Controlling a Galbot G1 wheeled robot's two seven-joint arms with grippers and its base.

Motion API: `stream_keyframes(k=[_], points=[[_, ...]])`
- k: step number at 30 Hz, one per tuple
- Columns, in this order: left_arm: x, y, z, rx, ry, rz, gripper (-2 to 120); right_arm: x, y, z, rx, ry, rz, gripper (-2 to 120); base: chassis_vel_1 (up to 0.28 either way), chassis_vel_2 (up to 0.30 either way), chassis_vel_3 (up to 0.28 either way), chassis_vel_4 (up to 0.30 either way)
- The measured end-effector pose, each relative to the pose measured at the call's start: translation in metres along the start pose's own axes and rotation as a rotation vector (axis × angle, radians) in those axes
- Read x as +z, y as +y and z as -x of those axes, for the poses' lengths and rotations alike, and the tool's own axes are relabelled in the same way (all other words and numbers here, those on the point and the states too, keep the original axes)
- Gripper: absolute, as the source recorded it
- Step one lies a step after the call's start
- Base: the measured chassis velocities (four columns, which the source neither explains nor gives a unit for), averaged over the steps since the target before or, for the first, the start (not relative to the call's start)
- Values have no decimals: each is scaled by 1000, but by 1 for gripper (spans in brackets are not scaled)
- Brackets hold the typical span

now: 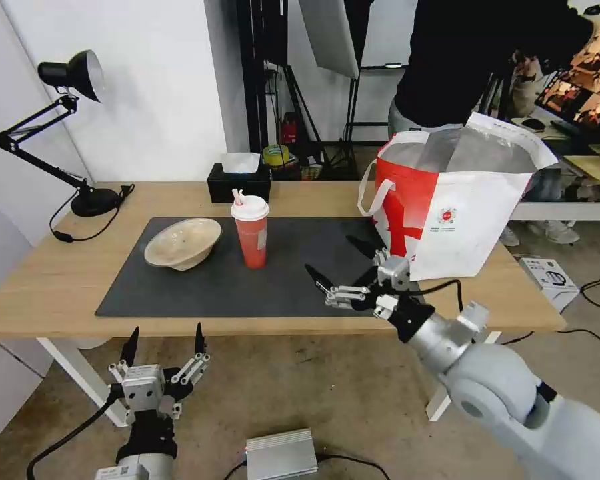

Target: Pick up the trash from the table and place it into the takeout bag.

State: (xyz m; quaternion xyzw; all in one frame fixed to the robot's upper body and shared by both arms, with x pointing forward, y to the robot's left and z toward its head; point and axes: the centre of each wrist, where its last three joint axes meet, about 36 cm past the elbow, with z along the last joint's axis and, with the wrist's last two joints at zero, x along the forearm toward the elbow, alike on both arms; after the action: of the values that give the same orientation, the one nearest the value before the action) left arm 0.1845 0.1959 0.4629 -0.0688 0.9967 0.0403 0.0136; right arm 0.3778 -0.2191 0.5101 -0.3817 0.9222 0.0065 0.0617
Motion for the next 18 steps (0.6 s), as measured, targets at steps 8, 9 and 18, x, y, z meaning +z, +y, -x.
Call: stream_keyframes(k=[8,9,18], points=[[4,0,2,1,5,1,100,13,-12,16,4,38,16,100,0,0,0,0],[4,0,2,1,5,1,100,13,-12,16,4,38,16,100,0,0,0,0],[10,-2,4,-1,10,-2,100,22,-29,34,25,137,57,100,0,0,0,0]])
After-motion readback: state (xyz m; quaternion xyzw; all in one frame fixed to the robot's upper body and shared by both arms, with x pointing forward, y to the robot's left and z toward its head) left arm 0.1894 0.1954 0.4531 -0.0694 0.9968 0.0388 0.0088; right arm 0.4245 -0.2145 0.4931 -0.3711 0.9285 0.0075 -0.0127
